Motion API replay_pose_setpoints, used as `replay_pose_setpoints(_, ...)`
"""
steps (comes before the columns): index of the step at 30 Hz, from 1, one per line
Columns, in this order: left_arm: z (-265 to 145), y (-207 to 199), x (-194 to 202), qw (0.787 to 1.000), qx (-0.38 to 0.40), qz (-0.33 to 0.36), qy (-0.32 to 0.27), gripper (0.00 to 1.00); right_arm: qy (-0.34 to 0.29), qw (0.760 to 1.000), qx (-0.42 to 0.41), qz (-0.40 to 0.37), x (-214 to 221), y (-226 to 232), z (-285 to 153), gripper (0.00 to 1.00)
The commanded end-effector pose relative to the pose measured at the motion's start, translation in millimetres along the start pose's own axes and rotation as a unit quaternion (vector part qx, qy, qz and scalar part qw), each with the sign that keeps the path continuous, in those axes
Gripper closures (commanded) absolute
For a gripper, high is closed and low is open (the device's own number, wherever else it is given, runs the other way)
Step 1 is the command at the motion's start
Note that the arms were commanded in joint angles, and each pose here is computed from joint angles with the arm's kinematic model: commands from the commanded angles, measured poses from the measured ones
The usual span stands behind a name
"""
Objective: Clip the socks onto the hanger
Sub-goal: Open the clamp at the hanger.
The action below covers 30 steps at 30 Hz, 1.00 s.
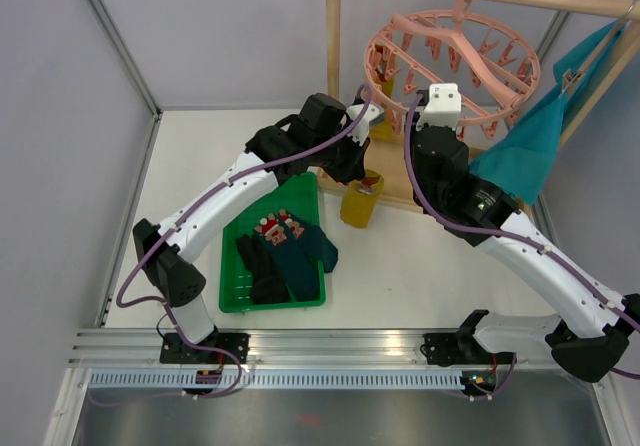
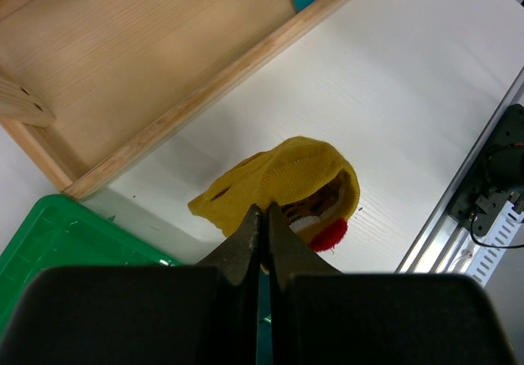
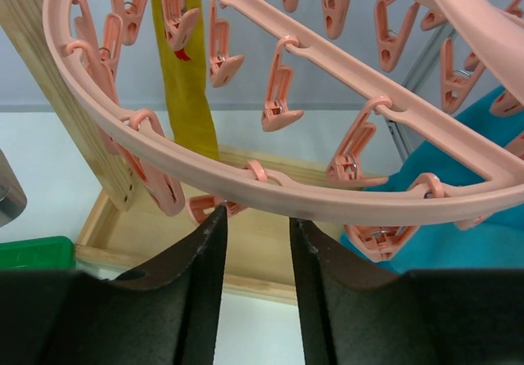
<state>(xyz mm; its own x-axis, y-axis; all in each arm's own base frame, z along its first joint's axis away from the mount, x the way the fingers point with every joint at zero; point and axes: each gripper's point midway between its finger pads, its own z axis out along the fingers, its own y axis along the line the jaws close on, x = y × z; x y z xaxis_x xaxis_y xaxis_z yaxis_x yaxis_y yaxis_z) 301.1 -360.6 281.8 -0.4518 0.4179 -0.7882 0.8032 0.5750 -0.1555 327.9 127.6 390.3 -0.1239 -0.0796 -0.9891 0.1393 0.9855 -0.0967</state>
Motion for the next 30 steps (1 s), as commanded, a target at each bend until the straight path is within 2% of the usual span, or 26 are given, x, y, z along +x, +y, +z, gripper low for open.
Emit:
replay_pose_setpoints(1,-17.8,-7.5,-22.7,0.999,0.012,-0.005,-0.042,0.98,-0.008,1.000,-0.010,0.018,-7.6,0.8,-1.5,0.56)
replay_pose_setpoints(6,-19.2,-7.5,-22.7,0.999,0.011,-0.005,-0.042,0.98,-0.007,0.999,-0.034,0.023,-9.7,6.4,-5.1,0.53)
replay_pose_setpoints(14,-25.4,-8.2,-24.5,0.999,0.009,-0.005,-0.045,0.98,-0.008,0.997,-0.076,0.031,-15.8,15.7,-11.1,0.55)
replay_pose_setpoints(22,-26.2,-8.5,-23.3,0.999,0.009,-0.007,-0.043,0.98,-0.007,0.996,-0.079,0.033,-16.3,14.2,-13.8,0.56)
replay_pose_setpoints(30,-25.8,-8.6,-23.5,0.999,0.010,-0.006,-0.044,0.98,-0.003,0.997,-0.071,0.026,-13.3,16.1,-9.3,0.46)
